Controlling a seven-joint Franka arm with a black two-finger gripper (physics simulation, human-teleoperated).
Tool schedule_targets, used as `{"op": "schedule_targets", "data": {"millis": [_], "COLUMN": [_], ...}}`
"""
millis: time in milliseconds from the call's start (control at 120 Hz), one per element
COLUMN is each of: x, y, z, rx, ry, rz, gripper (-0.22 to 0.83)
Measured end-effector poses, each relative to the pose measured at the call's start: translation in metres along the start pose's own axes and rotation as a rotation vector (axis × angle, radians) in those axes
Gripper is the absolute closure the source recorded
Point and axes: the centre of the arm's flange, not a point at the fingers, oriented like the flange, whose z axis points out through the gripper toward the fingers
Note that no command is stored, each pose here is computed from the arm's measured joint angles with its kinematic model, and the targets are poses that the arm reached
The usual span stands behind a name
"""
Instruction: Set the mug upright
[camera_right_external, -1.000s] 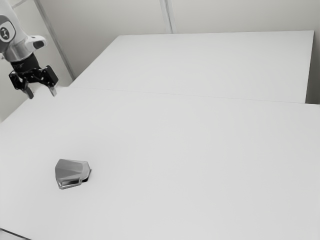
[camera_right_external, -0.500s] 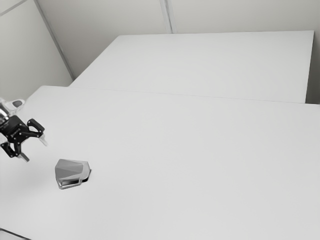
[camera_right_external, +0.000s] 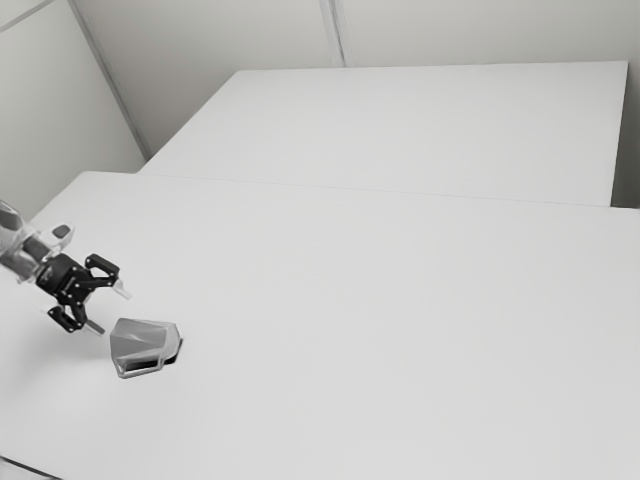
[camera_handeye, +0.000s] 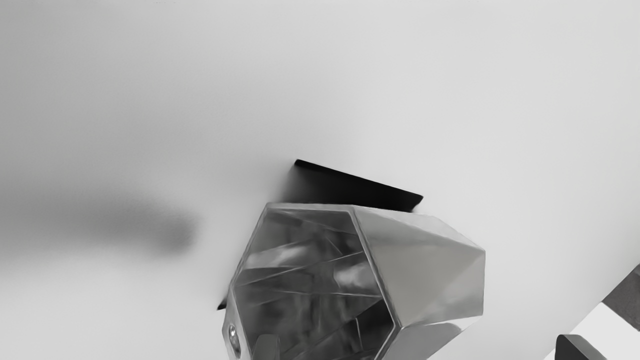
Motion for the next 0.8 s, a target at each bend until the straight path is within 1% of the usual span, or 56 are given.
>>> {"op": "schedule_targets", "data": {"millis": [183, 433, 475, 567, 625, 708, 800], "x": [0.010, 0.010, 0.010, 0.010, 0.010, 0.010, 0.010], "y": [-0.003, -0.001, 0.001, 0.002, 0.002, 0.003, 0.005], "z": [0.014, 0.036, 0.037, 0.038, 0.038, 0.039, 0.040], "rx": [-0.075, -0.202, -0.213, -0.227, -0.229, -0.228, -0.226], "ry": [0.013, 0.013, 0.015, 0.018, 0.018, 0.017, 0.015], "rz": [0.011, -0.009, -0.010, -0.010, -0.009, -0.005, -0.001], "gripper": [0.00, 0.01, 0.09, 0.35, 0.48, 0.60, 0.68]}}
